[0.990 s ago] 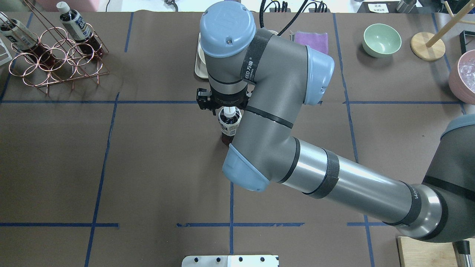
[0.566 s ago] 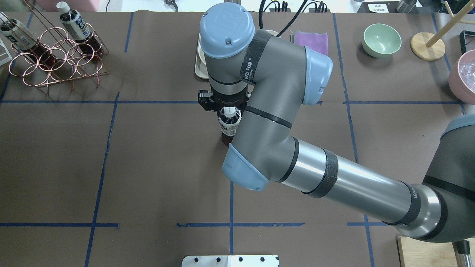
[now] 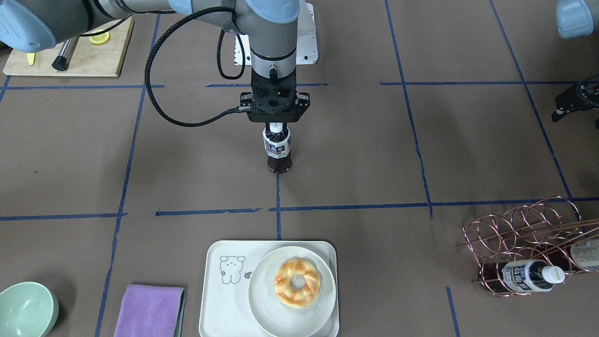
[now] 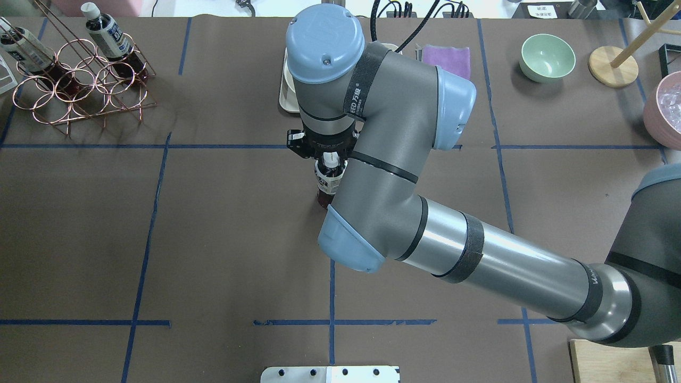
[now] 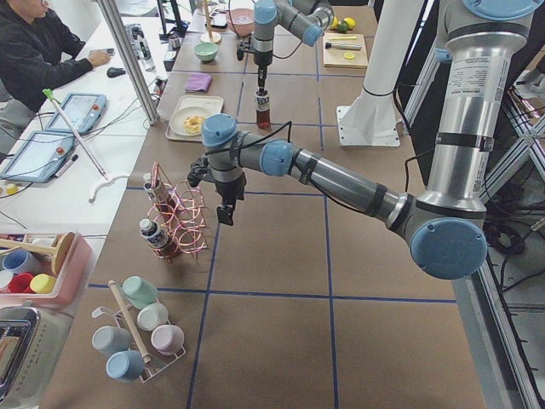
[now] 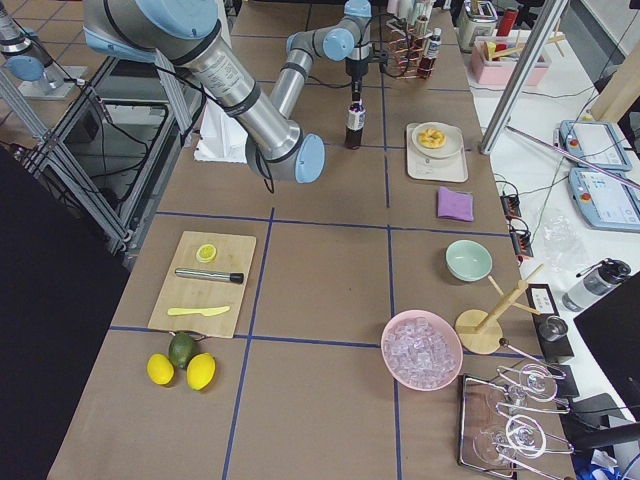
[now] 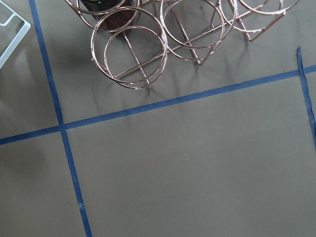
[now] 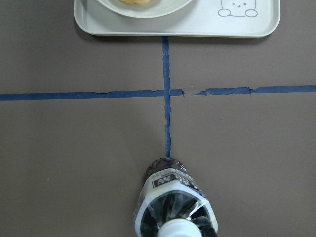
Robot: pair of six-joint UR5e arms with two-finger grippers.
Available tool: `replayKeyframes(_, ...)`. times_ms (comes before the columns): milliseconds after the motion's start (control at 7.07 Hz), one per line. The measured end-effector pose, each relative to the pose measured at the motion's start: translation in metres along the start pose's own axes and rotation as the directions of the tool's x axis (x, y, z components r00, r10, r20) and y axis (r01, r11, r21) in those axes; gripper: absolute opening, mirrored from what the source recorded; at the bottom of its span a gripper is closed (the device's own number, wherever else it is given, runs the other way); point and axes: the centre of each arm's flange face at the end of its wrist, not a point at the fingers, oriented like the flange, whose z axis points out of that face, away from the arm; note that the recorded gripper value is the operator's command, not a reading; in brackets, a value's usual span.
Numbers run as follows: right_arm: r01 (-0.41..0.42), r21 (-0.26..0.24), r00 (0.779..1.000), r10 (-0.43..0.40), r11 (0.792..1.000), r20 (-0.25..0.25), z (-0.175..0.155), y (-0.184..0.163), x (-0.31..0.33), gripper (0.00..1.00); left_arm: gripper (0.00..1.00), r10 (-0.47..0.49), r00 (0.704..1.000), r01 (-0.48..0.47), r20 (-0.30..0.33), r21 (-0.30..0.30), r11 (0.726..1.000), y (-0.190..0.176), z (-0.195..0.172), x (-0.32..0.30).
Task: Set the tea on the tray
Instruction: 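Lower the right gripper onto the bottle cap and close it, then lift the bottle with the right gripper and carry it onto the white tray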
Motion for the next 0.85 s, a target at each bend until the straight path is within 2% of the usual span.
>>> replayKeyframes(141, 0.001, 0.002, 1.000, -0.001, 1.000, 0.001, -0.001, 0.000, 0.000, 0.03, 1.00, 0.000, 1.000, 0.000, 0.000, 0.000, 1.000, 0.000, 0.000, 0.000)
replayKeyframes(283, 0.002, 0.005, 1.000, -0.002, 1.000, 0.002, -0.002, -0.002, 0.000, 0.00, 1.00, 0.000, 1.000, 0.000, 0.000, 0.001, 1.000, 0.000, 0.000, 0.000)
replayKeyframes(566, 0.011, 0.020, 1.000, -0.011, 1.000, 0.012, -0.013, -0.009, 0.003, 0.00, 1.00, 0.000, 1.000, 0.000, 0.000, 0.003, 1.000, 0.000, -0.001, 0.000)
replayKeyframes(849, -0.012, 0.051, 1.000, 0.011, 0.999, 0.017, -0.029, -0.032, 0.016, 0.00, 1.00, 0.002, 1.000, -0.002, 0.000, 0.006, 1.000, 0.000, -0.003, 0.001)
